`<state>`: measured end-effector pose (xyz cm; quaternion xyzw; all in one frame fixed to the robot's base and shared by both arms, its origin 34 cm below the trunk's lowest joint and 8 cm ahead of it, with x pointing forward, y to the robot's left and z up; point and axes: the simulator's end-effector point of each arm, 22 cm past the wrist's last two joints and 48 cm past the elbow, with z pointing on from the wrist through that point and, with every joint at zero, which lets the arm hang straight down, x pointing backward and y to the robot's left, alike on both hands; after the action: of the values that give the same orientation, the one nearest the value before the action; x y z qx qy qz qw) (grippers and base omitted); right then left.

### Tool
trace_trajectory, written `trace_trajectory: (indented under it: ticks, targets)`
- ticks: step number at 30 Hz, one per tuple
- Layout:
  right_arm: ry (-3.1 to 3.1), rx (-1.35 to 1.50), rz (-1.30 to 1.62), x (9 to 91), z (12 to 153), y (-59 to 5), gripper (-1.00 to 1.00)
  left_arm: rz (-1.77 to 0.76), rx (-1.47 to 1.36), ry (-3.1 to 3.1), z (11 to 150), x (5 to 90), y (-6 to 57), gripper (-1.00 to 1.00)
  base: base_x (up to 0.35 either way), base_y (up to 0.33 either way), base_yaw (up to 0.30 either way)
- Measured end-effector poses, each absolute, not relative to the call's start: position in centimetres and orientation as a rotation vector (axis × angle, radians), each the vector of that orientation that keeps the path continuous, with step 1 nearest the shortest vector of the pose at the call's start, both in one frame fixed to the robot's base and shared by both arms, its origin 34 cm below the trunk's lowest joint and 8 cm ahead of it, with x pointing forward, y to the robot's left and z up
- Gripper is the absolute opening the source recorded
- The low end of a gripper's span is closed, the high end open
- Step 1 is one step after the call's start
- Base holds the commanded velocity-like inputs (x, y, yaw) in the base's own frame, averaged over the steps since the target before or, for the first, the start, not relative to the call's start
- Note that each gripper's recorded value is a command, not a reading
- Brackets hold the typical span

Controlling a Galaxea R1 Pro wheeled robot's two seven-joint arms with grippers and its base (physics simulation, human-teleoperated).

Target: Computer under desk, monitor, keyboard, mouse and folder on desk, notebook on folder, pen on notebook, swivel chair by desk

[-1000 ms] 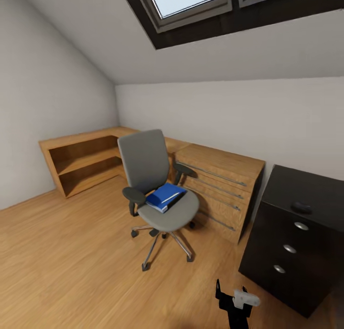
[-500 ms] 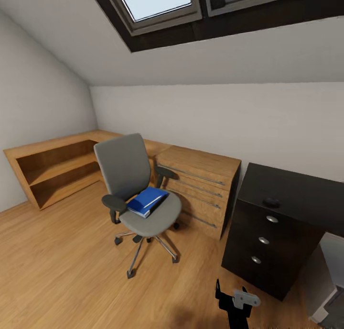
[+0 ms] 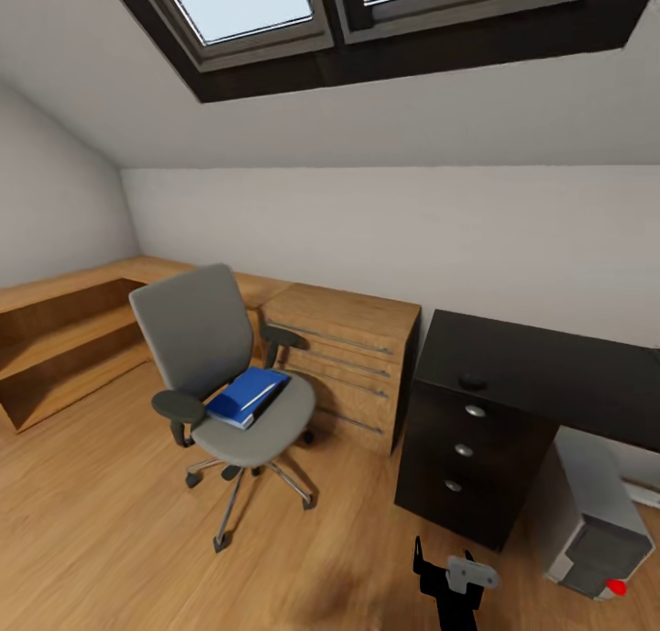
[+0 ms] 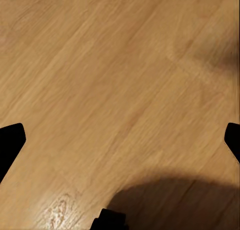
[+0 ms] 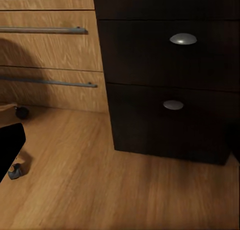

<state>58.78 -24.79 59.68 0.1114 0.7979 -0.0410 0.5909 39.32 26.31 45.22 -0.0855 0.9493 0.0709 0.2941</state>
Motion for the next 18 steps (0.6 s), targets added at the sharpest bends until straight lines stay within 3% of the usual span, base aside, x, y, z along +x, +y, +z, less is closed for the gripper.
trace_trajectory:
  ticks: [11,18]
  targets:
    - [1.859,0.250,-0.091,58.79,59.66,-24.55,1.00,0.186,-0.202,2.514,45.31,39.28,26.09,1.00,0.000,0.000,-0.265]
    - [1.862,0.249,-0.091,58.77,59.50,-24.52,1.00,0.188,-0.200,2.520,45.15,39.05,26.11,1.00,-0.166,0.000,-0.088]
